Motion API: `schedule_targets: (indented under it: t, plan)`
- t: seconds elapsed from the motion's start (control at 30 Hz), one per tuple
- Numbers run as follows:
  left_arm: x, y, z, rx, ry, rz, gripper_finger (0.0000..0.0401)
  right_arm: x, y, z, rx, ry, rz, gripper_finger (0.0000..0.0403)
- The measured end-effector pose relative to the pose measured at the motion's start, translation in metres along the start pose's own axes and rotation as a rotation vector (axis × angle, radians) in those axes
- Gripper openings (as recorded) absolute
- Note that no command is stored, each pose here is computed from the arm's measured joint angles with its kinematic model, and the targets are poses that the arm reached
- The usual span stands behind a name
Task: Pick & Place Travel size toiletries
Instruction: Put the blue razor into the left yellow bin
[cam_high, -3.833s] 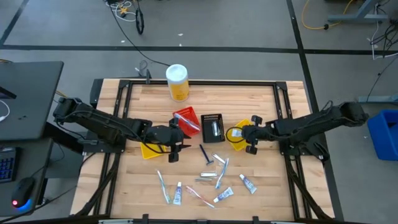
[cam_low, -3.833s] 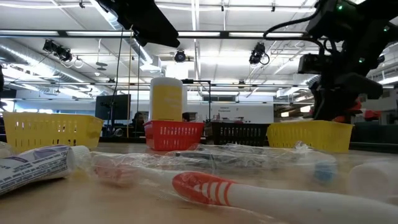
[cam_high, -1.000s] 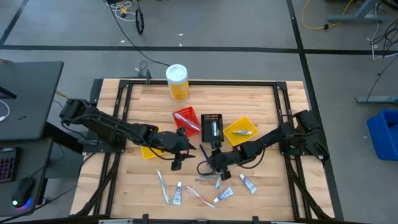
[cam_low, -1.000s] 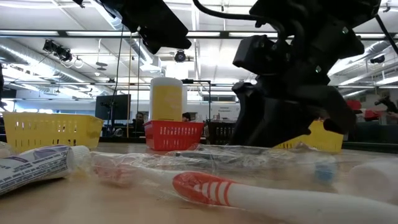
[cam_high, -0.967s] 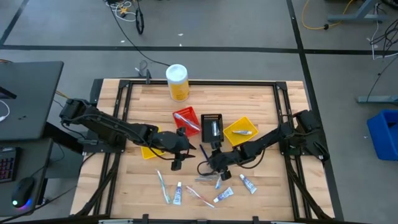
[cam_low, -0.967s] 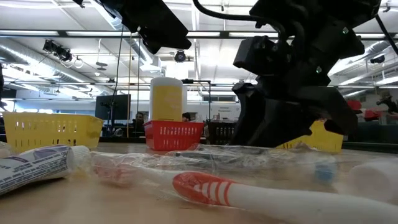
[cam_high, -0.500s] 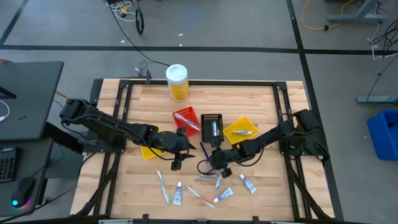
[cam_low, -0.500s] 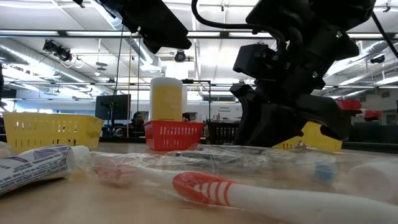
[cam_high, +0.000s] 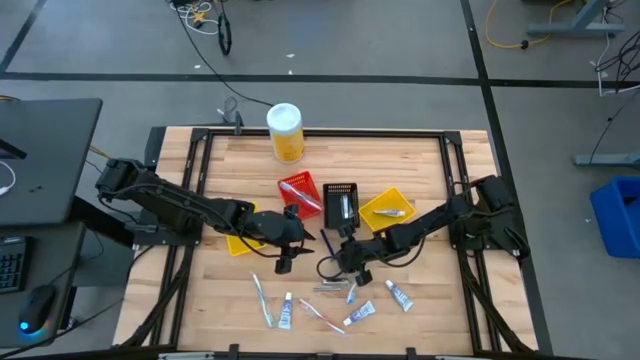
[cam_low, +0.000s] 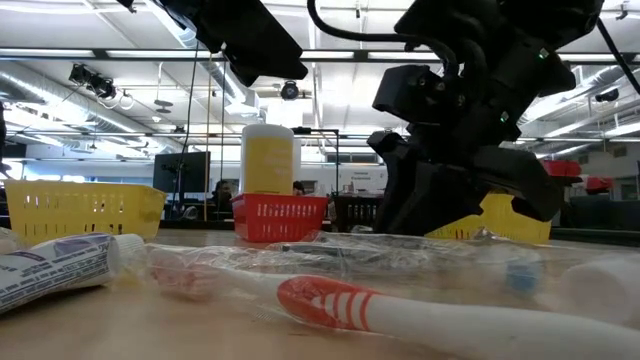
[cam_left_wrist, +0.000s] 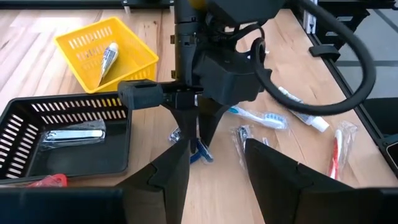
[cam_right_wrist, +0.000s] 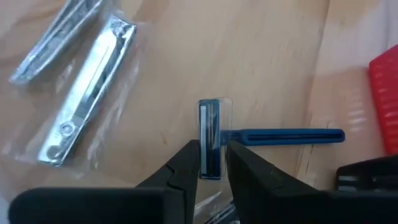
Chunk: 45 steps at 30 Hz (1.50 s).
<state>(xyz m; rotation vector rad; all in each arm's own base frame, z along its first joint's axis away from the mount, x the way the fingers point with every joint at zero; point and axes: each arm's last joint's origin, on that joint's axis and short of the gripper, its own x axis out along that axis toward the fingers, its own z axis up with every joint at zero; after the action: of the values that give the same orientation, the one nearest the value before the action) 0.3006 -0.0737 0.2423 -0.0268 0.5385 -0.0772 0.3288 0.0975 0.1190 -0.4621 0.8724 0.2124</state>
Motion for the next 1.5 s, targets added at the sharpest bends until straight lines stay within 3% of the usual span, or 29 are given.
schedule_targets:
  t: [0.27, 0.4, 0.47, 0.63, 1.0, 1.2, 1.5]
  plan:
    - [0.0, 0.001, -0.003, 0.013, 0.032, 0.01, 0.0165, -0.006, 0.003, 0.006, -0.004, -0.041, -0.003, 0.0084]
    - [-0.002, 0.006, -0.018, 0.202, 0.192, 0.049, 0.0165, -0.007, 0.007, 0.008, -0.013, -0.051, 0.003, 0.0084]
    - [-0.002, 0.011, -0.023, 0.237, 0.25, 0.075, 0.0165, -0.008, 0.01, 0.01, -0.018, -0.066, 0.005, 0.0084]
    - [-0.002, 0.012, -0.023, 0.293, 0.257, 0.075, 0.0169, -0.01, 0.014, 0.019, -0.031, -0.15, -0.004, 0.0085]
    - [0.028, -0.004, -0.037, 0.714, 0.279, 0.144, 0.0234, -0.012, 0.012, 0.029, -0.08, -0.249, -0.038, 0.0085]
    - [0.046, -0.011, -0.05, 0.773, 0.304, 0.147, 0.0254, -0.012, 0.011, 0.03, -0.076, -0.262, -0.042, 0.0085]
    - [0.056, -0.015, -0.054, 0.857, 0.3, 0.191, 0.0247, -0.013, 0.008, 0.034, -0.102, -0.305, -0.065, 0.0085]
